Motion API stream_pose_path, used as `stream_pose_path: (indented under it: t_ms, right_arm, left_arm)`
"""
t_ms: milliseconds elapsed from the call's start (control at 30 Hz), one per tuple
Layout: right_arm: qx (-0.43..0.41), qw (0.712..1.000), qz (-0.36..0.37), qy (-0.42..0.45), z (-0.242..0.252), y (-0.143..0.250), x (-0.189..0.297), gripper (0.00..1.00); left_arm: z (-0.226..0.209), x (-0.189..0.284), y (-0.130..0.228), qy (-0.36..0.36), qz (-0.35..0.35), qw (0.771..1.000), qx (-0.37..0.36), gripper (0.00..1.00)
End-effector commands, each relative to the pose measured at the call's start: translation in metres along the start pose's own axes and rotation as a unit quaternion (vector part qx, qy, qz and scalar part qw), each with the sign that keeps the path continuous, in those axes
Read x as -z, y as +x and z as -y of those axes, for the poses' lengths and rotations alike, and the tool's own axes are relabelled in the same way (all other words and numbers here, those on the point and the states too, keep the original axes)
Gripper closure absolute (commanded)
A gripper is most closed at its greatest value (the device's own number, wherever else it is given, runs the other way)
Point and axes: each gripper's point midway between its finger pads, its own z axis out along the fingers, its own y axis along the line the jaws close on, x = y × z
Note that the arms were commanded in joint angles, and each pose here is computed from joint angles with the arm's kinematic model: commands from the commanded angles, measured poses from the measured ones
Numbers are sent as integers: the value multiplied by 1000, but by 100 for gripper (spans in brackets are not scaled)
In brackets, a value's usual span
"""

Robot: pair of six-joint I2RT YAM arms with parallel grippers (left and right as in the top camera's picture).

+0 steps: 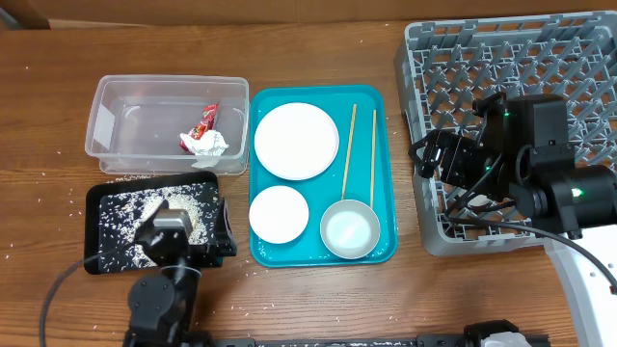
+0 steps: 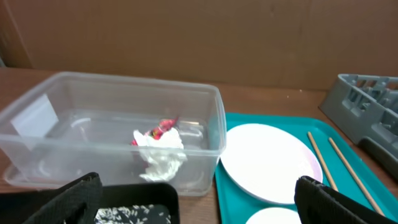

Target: Sort waste into correct bins and load items into the dishwasher

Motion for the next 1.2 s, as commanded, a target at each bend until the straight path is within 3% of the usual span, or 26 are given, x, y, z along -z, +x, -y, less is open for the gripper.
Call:
stream_pose_path:
  t_ms: [0,233,1000,1167]
  right_arm:
    - [9,1000,11,-1,-4,-4,5,0]
    - [9,1000,11,-1,-4,-4,5,0]
    - [-21,1000,0,-23,-11,0,5,0]
    - [-7,998,33,-47,-22,-17,6,0]
  left_arm:
    - [5,1,7,24,15,1000,-4,0]
    - [6,-11,48,40,-3,999,-6,0]
    - [5,-12,45,39,5,999,-5,0]
    - [5,-12,45,39,5,999,-6,0]
